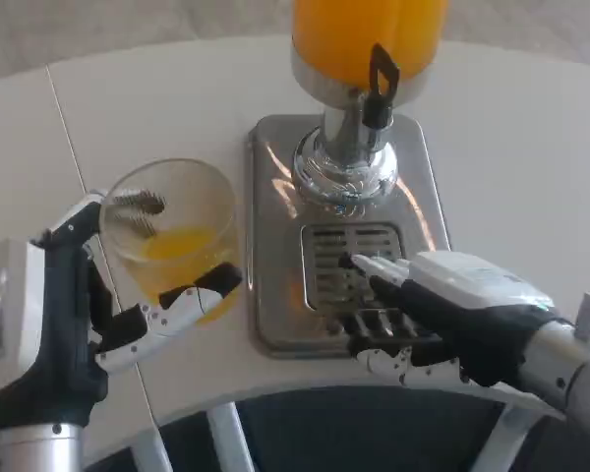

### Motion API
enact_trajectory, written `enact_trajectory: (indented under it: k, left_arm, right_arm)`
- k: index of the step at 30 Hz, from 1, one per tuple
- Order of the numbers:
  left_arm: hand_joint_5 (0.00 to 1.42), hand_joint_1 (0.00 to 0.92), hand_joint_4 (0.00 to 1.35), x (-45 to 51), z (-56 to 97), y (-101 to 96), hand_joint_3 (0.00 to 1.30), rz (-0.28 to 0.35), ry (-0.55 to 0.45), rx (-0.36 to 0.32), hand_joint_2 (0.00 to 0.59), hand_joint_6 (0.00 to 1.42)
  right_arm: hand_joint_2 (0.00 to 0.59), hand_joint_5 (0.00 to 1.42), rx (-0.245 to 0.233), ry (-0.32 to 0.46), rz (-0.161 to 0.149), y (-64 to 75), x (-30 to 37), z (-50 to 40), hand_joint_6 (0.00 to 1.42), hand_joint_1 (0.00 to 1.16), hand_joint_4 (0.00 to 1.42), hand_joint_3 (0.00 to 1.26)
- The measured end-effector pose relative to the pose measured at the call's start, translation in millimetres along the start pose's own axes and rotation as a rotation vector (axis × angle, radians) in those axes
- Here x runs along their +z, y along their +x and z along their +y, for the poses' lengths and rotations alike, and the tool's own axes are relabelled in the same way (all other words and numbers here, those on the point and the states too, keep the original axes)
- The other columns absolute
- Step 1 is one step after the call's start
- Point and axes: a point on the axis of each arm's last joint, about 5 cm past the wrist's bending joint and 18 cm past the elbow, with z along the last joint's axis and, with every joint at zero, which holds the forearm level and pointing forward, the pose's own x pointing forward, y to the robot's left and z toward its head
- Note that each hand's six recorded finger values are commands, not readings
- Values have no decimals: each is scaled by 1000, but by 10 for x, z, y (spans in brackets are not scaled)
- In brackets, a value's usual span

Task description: Grasp the cup under the faucet to collect the drink, then remove the cup.

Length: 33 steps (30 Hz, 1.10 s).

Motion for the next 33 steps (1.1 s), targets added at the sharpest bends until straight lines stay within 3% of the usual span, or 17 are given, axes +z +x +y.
enact_trajectory:
  k: [7, 13, 20, 25, 33]
  left_arm:
    - [1336, 504, 1115, 44, 230, -201, 972, 4, -1, -11, 73, 1424]
    - [1336, 504, 1115, 105, 392, -290, 969, -25, -2, -16, 74, 1424]
    - [1336, 502, 1115, 151, 472, -383, 975, -17, -20, -30, 76, 1424]
    - [1336, 497, 1115, 170, 495, -418, 976, -19, -22, -37, 78, 1424]
    - [1336, 494, 1115, 195, 504, -412, 977, -35, -32, -34, 82, 1424]
  right_arm:
    - [528, 0, 31, -40, -47, 37, 152, -3, 0, 397, 0, 0]
    - [530, 0, 72, -61, -62, 54, 245, 20, 0, 406, 0, 0]
    - [531, 0, 87, -89, -96, 55, 371, 19, 0, 414, 0, 0]
    - [531, 0, 92, -105, -83, 53, 384, 19, 0, 418, 0, 0]
    - [532, 0, 81, -126, -94, 18, 449, -1, 0, 422, 0, 0]
